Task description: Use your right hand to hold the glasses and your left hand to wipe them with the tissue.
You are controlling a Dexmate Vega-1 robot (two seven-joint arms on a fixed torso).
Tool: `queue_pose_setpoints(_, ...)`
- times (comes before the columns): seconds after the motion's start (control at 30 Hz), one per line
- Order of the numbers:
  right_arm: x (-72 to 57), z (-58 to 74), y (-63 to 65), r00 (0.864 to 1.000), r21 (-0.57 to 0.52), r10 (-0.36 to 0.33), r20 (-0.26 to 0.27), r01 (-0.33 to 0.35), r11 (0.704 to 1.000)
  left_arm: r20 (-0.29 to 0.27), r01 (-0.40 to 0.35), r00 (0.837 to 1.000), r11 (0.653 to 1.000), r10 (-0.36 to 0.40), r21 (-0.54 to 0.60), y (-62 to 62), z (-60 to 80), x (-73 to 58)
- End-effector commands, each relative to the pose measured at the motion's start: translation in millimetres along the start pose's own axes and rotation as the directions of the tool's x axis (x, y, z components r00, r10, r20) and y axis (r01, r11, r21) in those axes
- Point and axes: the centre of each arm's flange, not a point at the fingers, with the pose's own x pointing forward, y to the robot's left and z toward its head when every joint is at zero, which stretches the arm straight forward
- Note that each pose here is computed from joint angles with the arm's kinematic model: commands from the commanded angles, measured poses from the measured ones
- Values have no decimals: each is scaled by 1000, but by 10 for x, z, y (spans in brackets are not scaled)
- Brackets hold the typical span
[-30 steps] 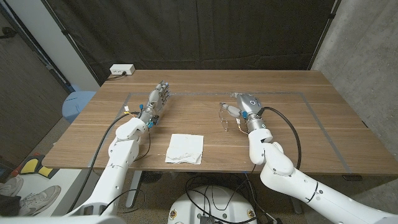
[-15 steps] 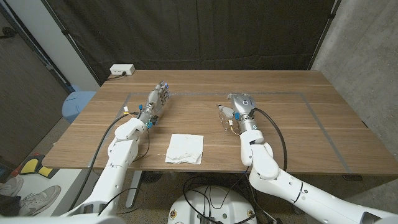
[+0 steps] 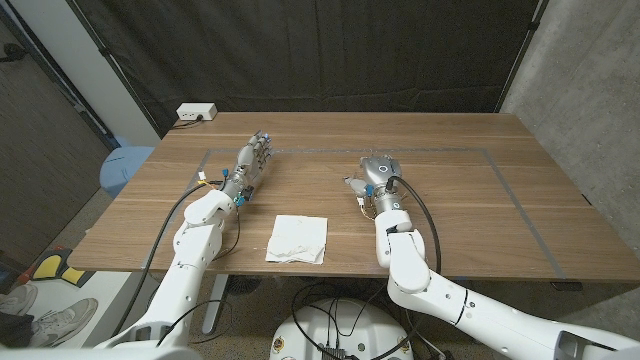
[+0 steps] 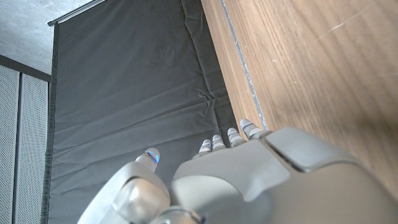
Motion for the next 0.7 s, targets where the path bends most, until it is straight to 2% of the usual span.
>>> queue_pose_setpoints(0.03,-1,50,96,1000,-61,14,-21,-15,998,0,-4,1000,1000,4,-4,12,-14,-15)
queue_pose_setpoints(0.43,29,28,219,994,-112,88,-59,-94,989,-2,2,1000,1000,-2,-1,-6,-8,-17)
queue_pose_setpoints(0.7,51,46,270,993,-132,105,-62,-112,985,-1,2,1000,1000,-2,-1,-7,-3,-13)
